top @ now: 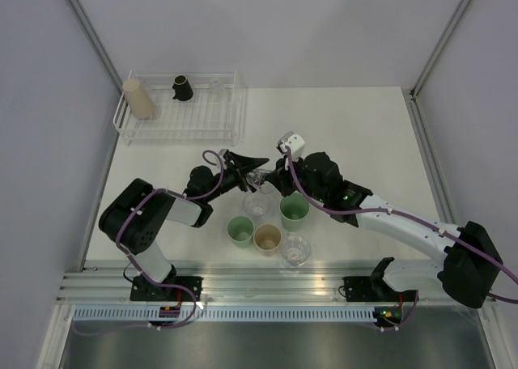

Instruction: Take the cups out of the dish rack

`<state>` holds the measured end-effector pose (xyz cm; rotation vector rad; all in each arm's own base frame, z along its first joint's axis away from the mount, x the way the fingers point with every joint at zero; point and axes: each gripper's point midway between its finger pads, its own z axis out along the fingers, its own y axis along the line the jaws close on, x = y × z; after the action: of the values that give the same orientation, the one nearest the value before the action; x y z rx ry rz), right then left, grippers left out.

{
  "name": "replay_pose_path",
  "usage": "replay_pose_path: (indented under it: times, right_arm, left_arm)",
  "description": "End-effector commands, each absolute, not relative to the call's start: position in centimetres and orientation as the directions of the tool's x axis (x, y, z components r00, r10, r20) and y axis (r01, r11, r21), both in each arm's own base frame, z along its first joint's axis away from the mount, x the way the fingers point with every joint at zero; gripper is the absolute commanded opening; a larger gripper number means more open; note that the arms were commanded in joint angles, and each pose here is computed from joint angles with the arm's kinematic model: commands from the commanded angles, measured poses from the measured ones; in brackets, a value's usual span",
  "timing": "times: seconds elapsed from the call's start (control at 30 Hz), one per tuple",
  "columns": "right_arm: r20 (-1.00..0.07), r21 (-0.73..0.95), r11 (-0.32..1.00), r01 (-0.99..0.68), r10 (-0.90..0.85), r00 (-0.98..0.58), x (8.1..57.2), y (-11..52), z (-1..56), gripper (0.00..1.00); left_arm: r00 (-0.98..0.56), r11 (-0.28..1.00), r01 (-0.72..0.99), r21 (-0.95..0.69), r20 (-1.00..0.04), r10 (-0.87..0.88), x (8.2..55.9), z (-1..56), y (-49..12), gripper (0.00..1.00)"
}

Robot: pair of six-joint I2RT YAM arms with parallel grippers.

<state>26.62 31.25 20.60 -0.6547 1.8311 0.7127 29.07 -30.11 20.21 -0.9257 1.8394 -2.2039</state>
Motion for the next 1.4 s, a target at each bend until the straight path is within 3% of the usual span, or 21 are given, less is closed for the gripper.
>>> replay_pose_path:
  times: [0.0, 0.07, 0.13, 0.17, 0.27, 0.47, 0.57, 0.67, 0.77, 0.8, 0.93, 1.03, 1.07, 1.1, 1.17, 1.2, 1.37]
  right_arm:
    - [-0.957, 0.216, 0.613, -0.76, -0.022, -0.29, 26.0, 33.5, 24.0, 0.01]
    - [-0.958, 0.215, 0.623, -0.752, -0.014, -0.286, 25.9, 33.1, 24.2, 0.01]
    - [-0.962, 0.21, 0.628, -0.749, -0.006, -0.274, 25.8, 32.7, 24.6, 0.01]
    - [-0.962, 0.207, 0.633, -0.746, -0.008, -0.274, 25.8, 32.4, 24.4, 0.01]
    - [-0.965, 0.202, 0.643, -0.739, 0.004, -0.26, 25.6, 31.8, 25.0, 0.01]
    - [-0.971, 0.184, 0.69, -0.7, 0.016, -0.24, 25.9, 30.3, 26.0, 0.01]
    - [-0.97, 0.167, 0.785, -0.596, 0.021, -0.243, 27.2, 28.1, 26.7, 0.01]
    - [-0.959, 0.122, 0.913, -0.389, 0.008, -0.282, 28.9, 24.0, 26.8, 0.01]
    - [-0.91, 0.073, 0.959, -0.274, -0.048, -0.412, 30.3, 21.5, 25.8, 0.01]
    - [-0.857, 0.016, 0.967, -0.253, -0.117, -0.501, 30.4, 20.5, 23.3, 0.01]
    - [-0.796, 0.027, 0.976, -0.215, -0.109, -0.595, 32.8, 17.9, 23.1, 0.01]
    - [-0.711, 0.048, 0.97, -0.239, -0.134, -0.69, 34.0, 17.3, 22.1, 0.01]
    - [-0.69, 0.031, 0.967, -0.254, -0.163, -0.705, 34.2, 17.1, 22.7, 0.01]
    - [-0.649, 0.019, 0.965, -0.26, -0.186, -0.738, 34.6, 17.4, 21.2, 0.01]
    - [-0.625, 0.02, 0.957, -0.29, -0.214, -0.75, 34.9, 18.0, 20.7, 0.01]
    - [-0.599, 0.039, 0.948, -0.316, -0.231, -0.766, 34.9, 18.6, 19.7, 0.01]
    - [-0.501, 0.068, 0.928, -0.367, -0.287, -0.817, 34.5, 19.8, 16.3, 0.01]
  left_arm:
    - [-0.907, -0.458, 0.052, -0.887, 0.149, -0.393, 26.0, 29.8, -29.2, 0.02]
    - [-0.911, -0.459, 0.046, -0.887, 0.151, -0.384, 26.0, 29.8, -29.4, 0.12]
    - [-0.912, -0.462, 0.054, -0.885, 0.144, -0.383, 26.2, 30.1, -29.5, 0.39]
    - [-0.911, -0.465, 0.059, -0.883, 0.142, -0.387, 26.4, 30.2, -29.5, 0.61]
    - [-0.909, -0.472, 0.073, -0.879, 0.136, -0.394, 26.8, 30.6, -29.6, 1.0]
    - [-0.906, -0.482, 0.118, -0.868, 0.104, -0.409, 28.0, 31.8, -29.6, 1.0]
    - [-0.886, -0.465, 0.185, -0.866, 0.057, -0.46, 29.7, 32.4, -28.0, 1.0]
    - [-0.851, -0.425, 0.297, -0.855, -0.036, -0.523, 31.1, 33.6, -25.6, 1.0]
    - [-0.823, -0.366, 0.386, -0.847, -0.136, -0.552, 31.2, 34.4, -24.1, 1.0]
    - [-0.812, -0.333, 0.412, -0.848, -0.176, -0.557, 31.2, 34.2, -23.9, 1.0]
    - [-0.805, -0.187, 0.396, -0.899, -0.243, -0.541, 30.9, 31.4, -23.9, 1.0]
    - [-0.785, -0.062, 0.439, -0.896, -0.349, -0.511, 29.8, 29.9, -24.0, 1.0]
    - [-0.804, -0.004, 0.388, -0.922, -0.336, -0.491, 29.6, 29.0, -24.1, 1.0]
    - [-0.758, 0.082, 0.461, -0.884, -0.44, -0.481, 29.6, 28.5, -23.9, 1.0]
    - [-0.746, 0.217, 0.414, -0.884, -0.466, -0.475, 29.3, 27.5, -23.3, 1.0]
    - [-0.704, 0.305, 0.454, -0.837, -0.547, -0.453, 29.4, 26.7, -22.8, 1.0]
    - [-0.631, 0.493, 0.443, -0.749, -0.651, -0.422, 28.3, 26.0, -20.5, 1.0]
